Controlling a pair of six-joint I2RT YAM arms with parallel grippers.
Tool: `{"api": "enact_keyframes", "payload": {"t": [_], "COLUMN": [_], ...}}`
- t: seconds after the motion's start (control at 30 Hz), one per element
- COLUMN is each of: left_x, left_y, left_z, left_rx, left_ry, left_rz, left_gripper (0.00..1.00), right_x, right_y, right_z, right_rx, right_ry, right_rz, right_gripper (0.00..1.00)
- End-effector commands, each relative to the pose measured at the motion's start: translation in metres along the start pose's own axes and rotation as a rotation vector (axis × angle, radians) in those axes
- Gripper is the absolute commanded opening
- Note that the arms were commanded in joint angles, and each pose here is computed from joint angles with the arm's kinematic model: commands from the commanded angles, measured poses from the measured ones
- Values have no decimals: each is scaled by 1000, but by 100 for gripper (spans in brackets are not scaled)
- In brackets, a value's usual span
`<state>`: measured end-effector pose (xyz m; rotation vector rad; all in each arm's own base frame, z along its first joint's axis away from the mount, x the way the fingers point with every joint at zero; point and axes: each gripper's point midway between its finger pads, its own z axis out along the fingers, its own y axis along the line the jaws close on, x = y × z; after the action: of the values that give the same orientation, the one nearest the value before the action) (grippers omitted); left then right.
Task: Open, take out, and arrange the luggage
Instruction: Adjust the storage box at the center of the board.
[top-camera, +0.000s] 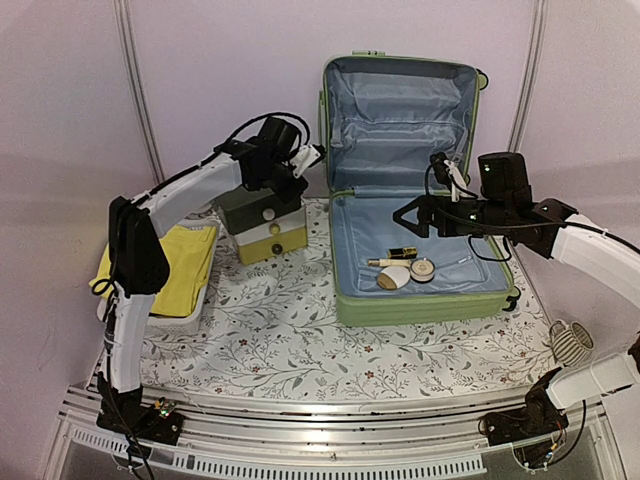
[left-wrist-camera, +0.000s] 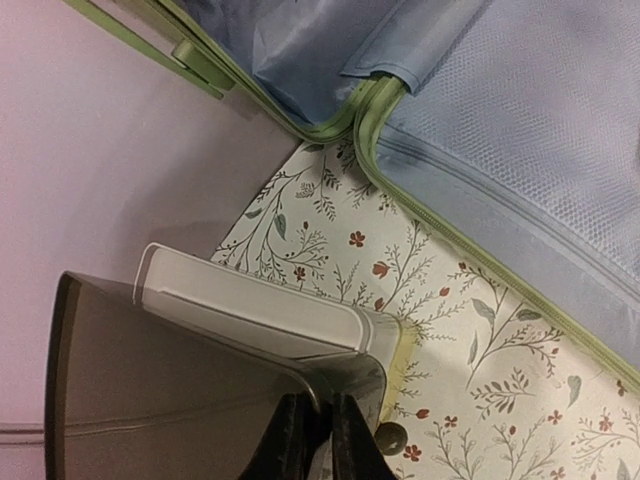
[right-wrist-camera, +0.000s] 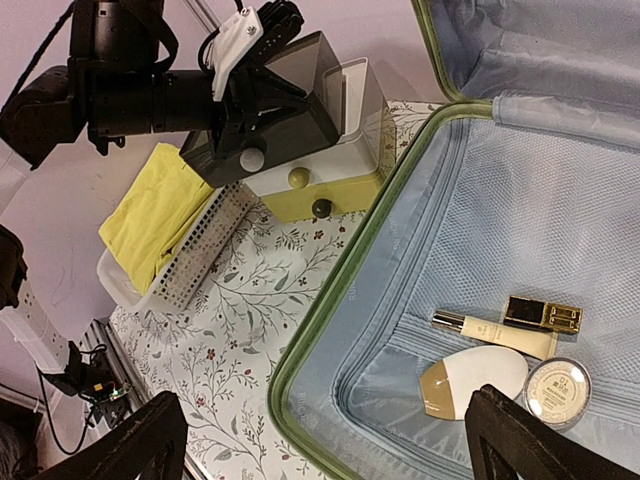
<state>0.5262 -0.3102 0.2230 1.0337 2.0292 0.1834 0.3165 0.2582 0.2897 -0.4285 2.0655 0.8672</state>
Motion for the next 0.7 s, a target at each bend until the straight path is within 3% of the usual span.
{"api": "enact_keyframes", "payload": {"t": [0.0, 0.33, 0.4, 0.53, 0.67], "left_x": [3, -11, -14, -21, -30], "left_y": [2, -4, -7, -9, -9], "left_z": [14, 16, 15, 11, 4], "left_rx": [-35, -13, -4, 0, 9], "left_ry": [11, -46, -57, -78, -109], "left_rz": [-127, -112, -106, -102, -109], "left_gripper": [11, 21, 31, 62, 83], "right_x": [-4, -4, -4, -5, -5], "right_y": [1, 1, 1, 1, 0], "right_z": [-7, -11, -11, -11, -11], "right_rx": [1, 7, 7, 8, 9], "right_ry": [-18, -21, -22, -23, -24], "right_rz": [-19, -21, -22, -23, -24], "right_gripper": [99, 99, 99, 99, 99]}}
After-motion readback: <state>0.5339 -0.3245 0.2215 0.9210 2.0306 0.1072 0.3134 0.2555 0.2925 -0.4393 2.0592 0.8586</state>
